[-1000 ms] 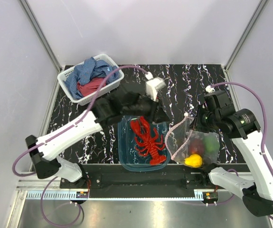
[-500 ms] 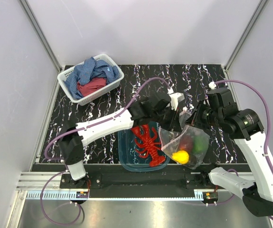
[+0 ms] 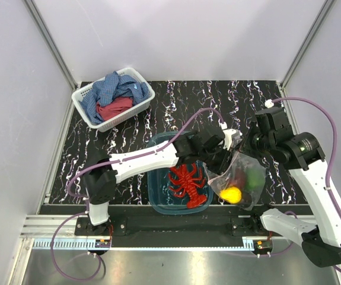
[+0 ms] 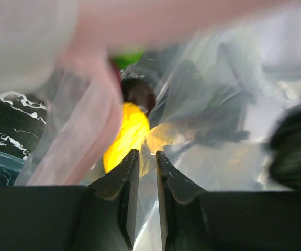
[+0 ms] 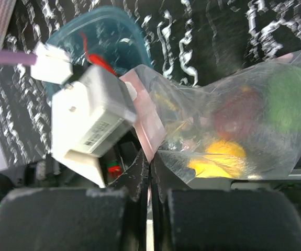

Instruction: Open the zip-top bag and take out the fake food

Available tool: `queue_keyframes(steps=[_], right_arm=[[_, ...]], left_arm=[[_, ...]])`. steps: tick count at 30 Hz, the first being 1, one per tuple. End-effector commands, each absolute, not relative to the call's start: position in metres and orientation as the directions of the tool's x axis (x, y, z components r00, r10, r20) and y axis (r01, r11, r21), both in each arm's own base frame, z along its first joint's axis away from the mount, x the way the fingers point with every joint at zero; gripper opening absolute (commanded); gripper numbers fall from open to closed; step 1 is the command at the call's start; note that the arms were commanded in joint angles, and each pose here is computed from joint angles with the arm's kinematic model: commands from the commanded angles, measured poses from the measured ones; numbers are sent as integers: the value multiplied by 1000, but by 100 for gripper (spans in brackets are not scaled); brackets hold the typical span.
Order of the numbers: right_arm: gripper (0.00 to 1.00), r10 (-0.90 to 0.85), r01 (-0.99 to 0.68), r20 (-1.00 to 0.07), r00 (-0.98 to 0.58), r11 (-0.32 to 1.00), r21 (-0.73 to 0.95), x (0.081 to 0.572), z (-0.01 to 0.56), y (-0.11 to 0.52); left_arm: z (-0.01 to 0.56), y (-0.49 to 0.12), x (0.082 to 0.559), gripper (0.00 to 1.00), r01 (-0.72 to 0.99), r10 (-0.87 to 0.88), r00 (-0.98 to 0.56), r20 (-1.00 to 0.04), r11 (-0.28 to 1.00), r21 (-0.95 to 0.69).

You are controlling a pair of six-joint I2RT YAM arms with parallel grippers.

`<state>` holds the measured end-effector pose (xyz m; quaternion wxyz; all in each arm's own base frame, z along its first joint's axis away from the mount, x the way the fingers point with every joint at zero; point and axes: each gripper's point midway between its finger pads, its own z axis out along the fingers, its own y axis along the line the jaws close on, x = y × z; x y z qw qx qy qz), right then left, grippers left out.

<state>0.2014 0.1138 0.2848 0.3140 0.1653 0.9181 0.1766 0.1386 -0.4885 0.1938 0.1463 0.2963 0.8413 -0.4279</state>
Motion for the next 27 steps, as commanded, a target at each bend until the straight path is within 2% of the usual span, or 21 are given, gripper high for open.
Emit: queue_keyframes(steps=[1, 7, 10, 11, 18, 22, 23, 24, 25, 27], right_arm=[[0, 456, 184, -614, -645, 872, 454, 230, 310, 111], [0, 422, 108, -618, -663, 871, 479, 239, 317, 127], [0, 425, 98, -611, -668, 864, 494, 240, 322, 131], [0, 427, 100, -612, -665, 864, 494, 240, 323, 131], [0, 457, 146, -606, -651, 859, 491, 235, 318, 122], [0, 523, 198, -548, -653, 816, 543, 228, 313, 125], [0, 538, 212, -534, -652, 806, 552, 226, 312, 126], [0, 550, 223, -522, -653, 797, 561, 225, 312, 126], [0, 569, 235, -505, -649, 781, 579, 223, 312, 127], [0, 583, 245, -494, -645, 770, 589, 218, 312, 126]], left_arm=[[185, -497, 137, 20, 635, 389, -772, -503, 443, -632], [193, -504, 145, 25, 666, 369, -746, -555, 430, -609], [204, -502, 148, 26, 695, 327, -715, -618, 420, -583], [219, -501, 152, 27, 718, 279, -687, -671, 404, -567], [218, -490, 142, 21, 747, 269, -658, -703, 350, -564], [201, -484, 146, 21, 732, 270, -669, -693, 401, -551], [198, -484, 146, 24, 730, 271, -670, -692, 413, -545], [196, -484, 148, 32, 728, 269, -669, -693, 423, -539], [191, -482, 152, 36, 729, 274, -663, -697, 447, -518], [178, -483, 160, 37, 721, 284, -663, -692, 489, -491]])
